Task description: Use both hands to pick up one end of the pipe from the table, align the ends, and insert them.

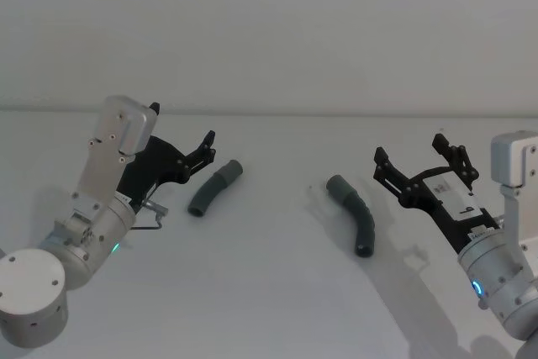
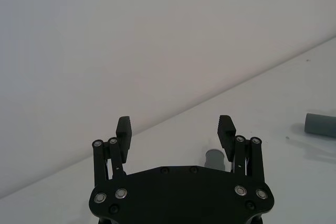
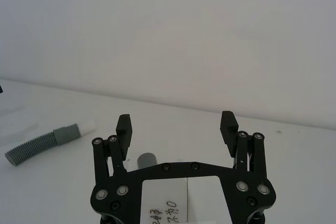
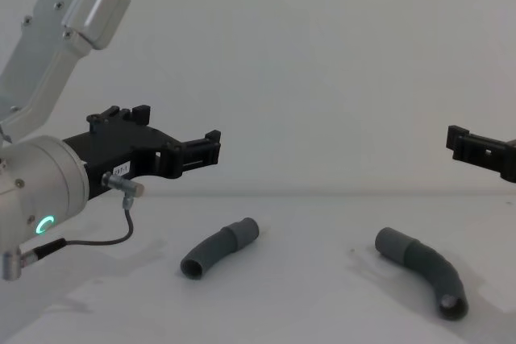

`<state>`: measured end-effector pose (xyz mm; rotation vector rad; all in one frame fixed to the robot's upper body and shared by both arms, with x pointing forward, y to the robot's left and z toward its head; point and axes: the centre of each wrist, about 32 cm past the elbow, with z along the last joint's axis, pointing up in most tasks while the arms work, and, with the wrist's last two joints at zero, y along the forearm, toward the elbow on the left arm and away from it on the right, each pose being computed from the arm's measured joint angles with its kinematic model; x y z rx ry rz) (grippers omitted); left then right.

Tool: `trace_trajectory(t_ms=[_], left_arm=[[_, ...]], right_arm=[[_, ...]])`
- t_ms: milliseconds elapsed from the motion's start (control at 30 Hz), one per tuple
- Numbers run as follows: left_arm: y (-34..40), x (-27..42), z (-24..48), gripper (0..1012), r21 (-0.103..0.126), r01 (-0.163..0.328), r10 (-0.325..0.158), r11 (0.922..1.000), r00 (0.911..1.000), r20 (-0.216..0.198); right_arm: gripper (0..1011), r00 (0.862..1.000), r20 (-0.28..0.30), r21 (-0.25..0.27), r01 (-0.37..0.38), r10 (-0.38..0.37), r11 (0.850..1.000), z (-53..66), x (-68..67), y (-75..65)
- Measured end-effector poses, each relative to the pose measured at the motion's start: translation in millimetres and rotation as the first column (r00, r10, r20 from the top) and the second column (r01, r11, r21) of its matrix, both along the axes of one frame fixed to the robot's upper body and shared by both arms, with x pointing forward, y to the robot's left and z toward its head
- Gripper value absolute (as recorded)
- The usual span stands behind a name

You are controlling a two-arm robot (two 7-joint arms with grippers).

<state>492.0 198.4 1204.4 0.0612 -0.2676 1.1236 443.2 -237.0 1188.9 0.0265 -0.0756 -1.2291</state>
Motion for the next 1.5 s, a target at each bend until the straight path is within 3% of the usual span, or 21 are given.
trace_trajectory(t_ms=[1267,1500], left_arm=[[0.0,0.0,0.0,1001,0.000,0.000,0.000,1.0000,1.0000,0.000],[-0.9,2.7,3.2,1001,0.008,0.007,-0.007,0.9999,0.9998,-0.016]], right_arm=[[1001,1.000,-0.001,0.000,0.000,0.000,1.000,-0.1,0.1,-0.1],[1001,1.000,-0.001,0.000,0.000,0.000,1.000,-0.2,0.1,-0.1]])
